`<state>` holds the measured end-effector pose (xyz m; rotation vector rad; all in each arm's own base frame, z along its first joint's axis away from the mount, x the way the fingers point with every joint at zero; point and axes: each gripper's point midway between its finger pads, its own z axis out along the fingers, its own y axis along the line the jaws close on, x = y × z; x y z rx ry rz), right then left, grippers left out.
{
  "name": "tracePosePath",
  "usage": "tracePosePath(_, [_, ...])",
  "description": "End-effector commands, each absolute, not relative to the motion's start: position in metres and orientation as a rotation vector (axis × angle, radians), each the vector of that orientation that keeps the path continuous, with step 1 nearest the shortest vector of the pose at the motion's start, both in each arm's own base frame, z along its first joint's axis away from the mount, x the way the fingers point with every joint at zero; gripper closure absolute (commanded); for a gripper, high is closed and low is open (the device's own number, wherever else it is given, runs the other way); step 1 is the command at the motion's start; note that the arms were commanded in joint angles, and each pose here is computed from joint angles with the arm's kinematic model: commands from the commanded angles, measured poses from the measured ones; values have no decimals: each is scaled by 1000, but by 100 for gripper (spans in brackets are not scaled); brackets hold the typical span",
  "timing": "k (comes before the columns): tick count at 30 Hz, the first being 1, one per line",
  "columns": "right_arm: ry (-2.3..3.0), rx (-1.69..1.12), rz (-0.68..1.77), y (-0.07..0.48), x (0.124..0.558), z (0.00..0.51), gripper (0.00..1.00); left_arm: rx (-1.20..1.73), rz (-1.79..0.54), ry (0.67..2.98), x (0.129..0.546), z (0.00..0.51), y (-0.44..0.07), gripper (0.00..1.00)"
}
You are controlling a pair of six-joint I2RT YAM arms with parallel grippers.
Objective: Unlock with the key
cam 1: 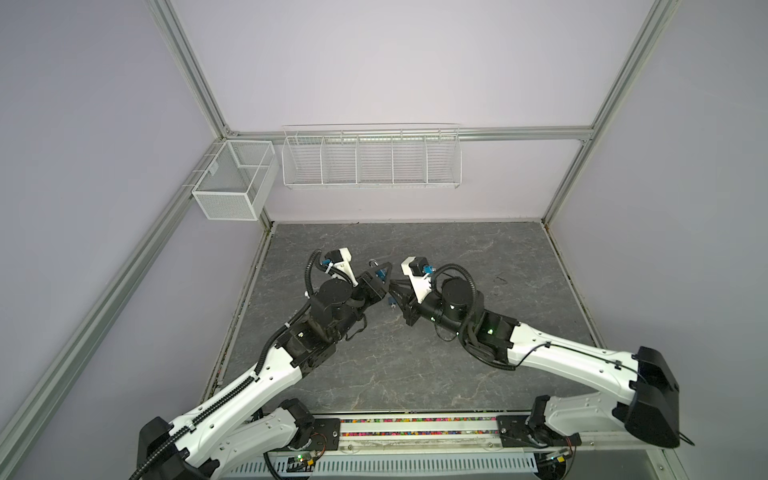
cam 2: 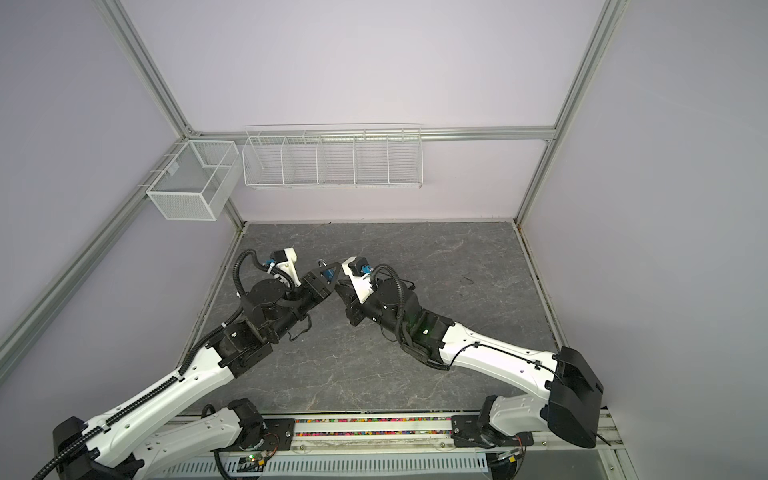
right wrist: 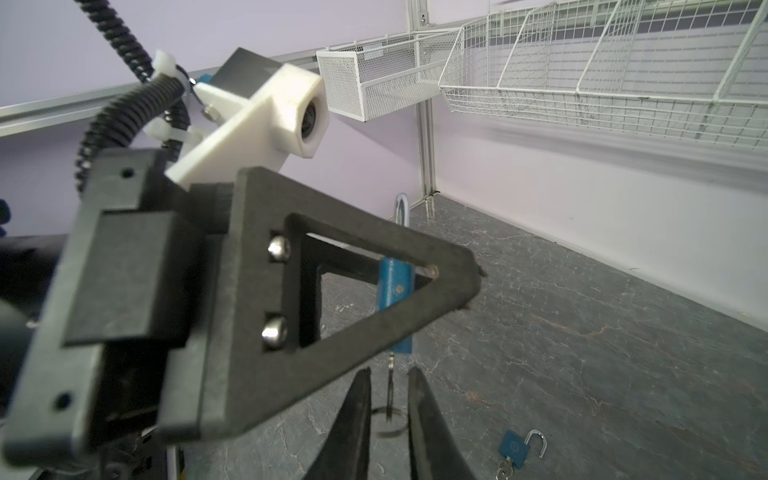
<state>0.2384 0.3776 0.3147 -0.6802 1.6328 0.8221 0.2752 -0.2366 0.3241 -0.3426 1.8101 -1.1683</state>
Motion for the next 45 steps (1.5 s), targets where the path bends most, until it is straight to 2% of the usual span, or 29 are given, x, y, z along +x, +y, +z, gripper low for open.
tracePosePath(1, [1617, -653, 803, 369, 238, 330, 73, -391, -1229, 1737, 278, 348, -234, 100])
tracePosePath(9, [1642, -670, 815, 381, 242, 324, 75, -406, -1243, 1733, 280, 345, -235, 100])
tracePosePath(12, [1648, -664, 808, 383, 245, 323, 79, -403, -1249, 1731, 279, 346, -235, 100])
tracePosePath(21, [1709, -643, 783, 383, 250, 308, 79, -415, -1254, 1711, 281, 349, -234, 100])
tracePosePath(28, [1725, -630, 802, 386, 252, 307, 90, -422, -1254, 1703, 281, 349, -233, 100])
tracePosePath(30, [1740, -609, 824, 386, 252, 308, 93, -431, -1279, 1685, 280, 350, -232, 100])
tracePosePath(39, [1794, -476, 1013, 386, 247, 315, 93, -420, -1457, 1621, 269, 361, -242, 100])
tracePosePath(45, [1788, -335, 1234, 380, 245, 331, 94, -382, -1618, 1588, 260, 368, -256, 100])
